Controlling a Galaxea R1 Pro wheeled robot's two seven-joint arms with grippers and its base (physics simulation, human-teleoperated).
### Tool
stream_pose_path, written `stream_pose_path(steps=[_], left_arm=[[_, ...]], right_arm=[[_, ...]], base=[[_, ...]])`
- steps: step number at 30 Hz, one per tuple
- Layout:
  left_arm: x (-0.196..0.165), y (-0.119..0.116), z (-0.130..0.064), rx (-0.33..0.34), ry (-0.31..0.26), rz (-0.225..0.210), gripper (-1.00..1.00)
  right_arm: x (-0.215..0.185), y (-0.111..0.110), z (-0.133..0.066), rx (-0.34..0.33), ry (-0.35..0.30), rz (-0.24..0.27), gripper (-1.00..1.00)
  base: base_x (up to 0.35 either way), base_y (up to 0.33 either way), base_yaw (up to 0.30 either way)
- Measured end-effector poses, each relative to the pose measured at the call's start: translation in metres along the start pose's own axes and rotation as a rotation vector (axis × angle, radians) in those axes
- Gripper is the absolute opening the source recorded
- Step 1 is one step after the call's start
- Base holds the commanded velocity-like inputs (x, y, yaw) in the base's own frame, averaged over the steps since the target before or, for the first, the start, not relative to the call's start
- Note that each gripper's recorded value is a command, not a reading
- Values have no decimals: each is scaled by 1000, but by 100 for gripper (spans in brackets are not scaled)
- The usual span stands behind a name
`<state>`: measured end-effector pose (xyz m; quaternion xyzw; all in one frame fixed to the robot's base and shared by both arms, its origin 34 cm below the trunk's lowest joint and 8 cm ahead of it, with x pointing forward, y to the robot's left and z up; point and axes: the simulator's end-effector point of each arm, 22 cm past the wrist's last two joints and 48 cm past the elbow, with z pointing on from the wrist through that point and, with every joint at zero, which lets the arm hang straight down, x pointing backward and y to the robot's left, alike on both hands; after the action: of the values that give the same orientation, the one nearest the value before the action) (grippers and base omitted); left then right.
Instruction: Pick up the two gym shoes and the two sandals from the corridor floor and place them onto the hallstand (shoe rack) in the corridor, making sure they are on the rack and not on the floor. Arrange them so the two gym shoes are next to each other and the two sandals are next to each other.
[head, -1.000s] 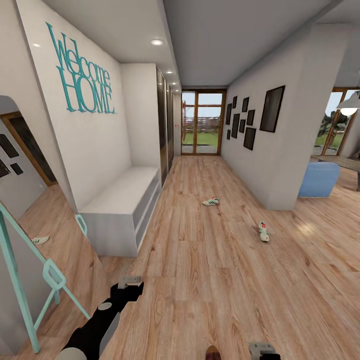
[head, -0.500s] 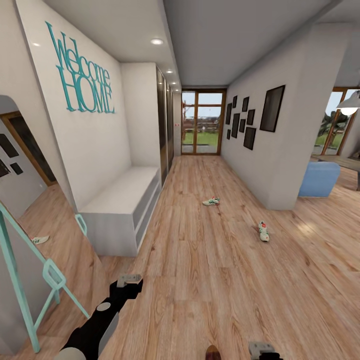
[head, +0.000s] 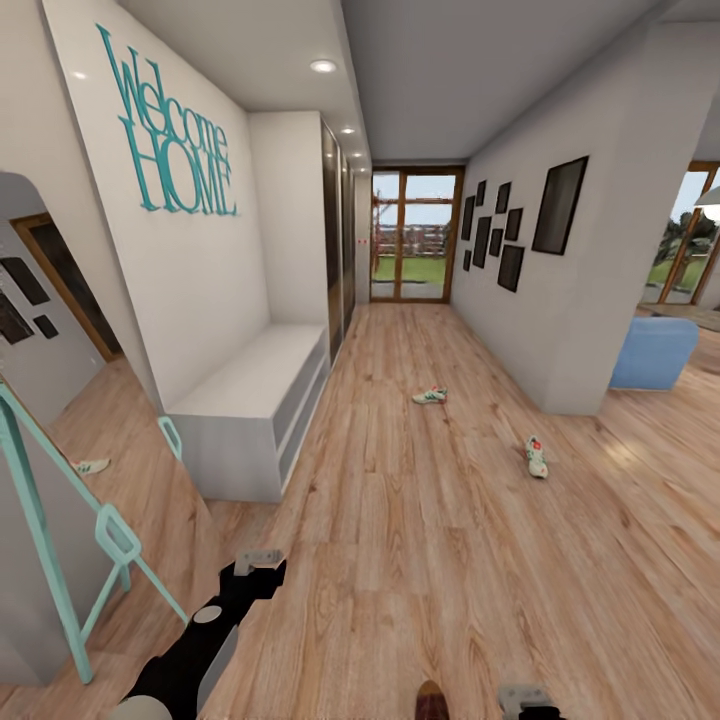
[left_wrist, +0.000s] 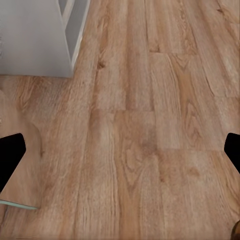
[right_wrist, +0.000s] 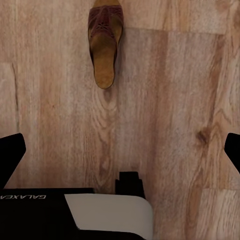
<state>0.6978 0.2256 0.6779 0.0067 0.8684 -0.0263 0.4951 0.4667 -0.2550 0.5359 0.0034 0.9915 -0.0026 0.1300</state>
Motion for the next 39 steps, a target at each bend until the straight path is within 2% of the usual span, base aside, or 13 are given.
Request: stream_pose_path(steps=[5,8,12,13,16,20,27,31,32,33,39], left_arm=[[13,0,5,0,9,0,100],[20,0,9,1,14,0,100],[30,0,13,2,20,-1,100],[33,0,14,2,22,-1,100],[41,-1,17,3,28,-1,100],[51,-1,21,4,34,-1,100],[69,-1,28,5,45,-2,100],[80,-1,32,5,52,-2,100],[83,-1,33,6,54,-2,100],[85,-1,34,6,55,-2,100],[102,-1,40,6,65,-3,100]], right_arm=[[4,-1,10,2,-1,0,100],[-6,-1,16,2,-56,-1,100],[-26,0,22,2,-166,-3,100],[-39,0,22,2,-230,-3,100],[-57,1,23,1,-335,-3,100],[-66,1,27,1,-407,-2,100],[-55,0,45,2,-399,0,100],[-31,-1,64,2,-349,2,100],[-13,-1,74,2,-311,3,100],[-7,-1,78,2,-299,3,100],[14,-1,96,2,-261,5,100]], base=[[0,0,109],[0,0,114],[0,0,115],[0,0,116],[0,0,116],[0,0,116],[0,0,117],[0,0,118],[0,0,118],[0,0,119],[0,0,120]])
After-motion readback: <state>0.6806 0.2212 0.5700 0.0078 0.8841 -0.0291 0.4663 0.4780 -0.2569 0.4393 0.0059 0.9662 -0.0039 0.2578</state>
